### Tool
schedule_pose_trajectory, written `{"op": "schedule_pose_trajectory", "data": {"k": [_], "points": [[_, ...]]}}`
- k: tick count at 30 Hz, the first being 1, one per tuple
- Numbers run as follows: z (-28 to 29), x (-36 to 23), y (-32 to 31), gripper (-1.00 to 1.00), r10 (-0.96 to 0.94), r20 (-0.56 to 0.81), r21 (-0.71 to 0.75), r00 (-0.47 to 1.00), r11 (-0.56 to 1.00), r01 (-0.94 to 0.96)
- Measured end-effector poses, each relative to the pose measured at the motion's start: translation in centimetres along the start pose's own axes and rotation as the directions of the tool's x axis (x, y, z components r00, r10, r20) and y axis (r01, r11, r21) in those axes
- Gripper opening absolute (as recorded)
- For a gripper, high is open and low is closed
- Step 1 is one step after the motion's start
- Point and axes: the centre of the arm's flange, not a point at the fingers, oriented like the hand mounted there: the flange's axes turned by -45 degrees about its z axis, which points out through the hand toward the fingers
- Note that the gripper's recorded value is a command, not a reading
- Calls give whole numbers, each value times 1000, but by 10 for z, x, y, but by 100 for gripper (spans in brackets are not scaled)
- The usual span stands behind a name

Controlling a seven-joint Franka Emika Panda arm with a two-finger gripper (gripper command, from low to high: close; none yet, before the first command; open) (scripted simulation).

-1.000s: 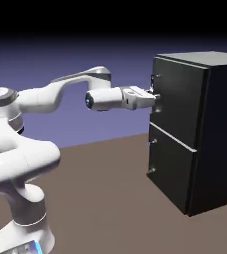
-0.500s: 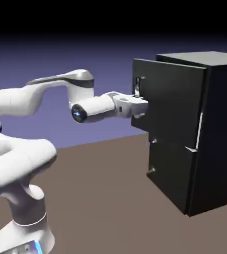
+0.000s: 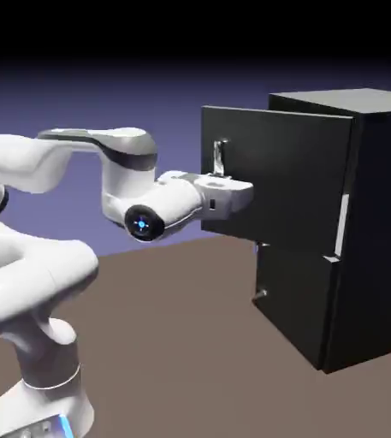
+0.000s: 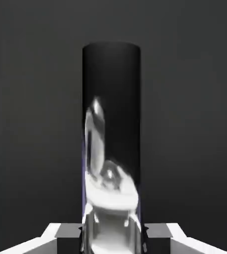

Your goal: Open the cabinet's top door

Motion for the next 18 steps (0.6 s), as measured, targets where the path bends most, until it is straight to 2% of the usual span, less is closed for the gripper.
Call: {"op": "schedule_pose_trajectory", "data": {"k": [18], "points": [[-88,0,77,-100,0,0,391,1000,921,0]]}}
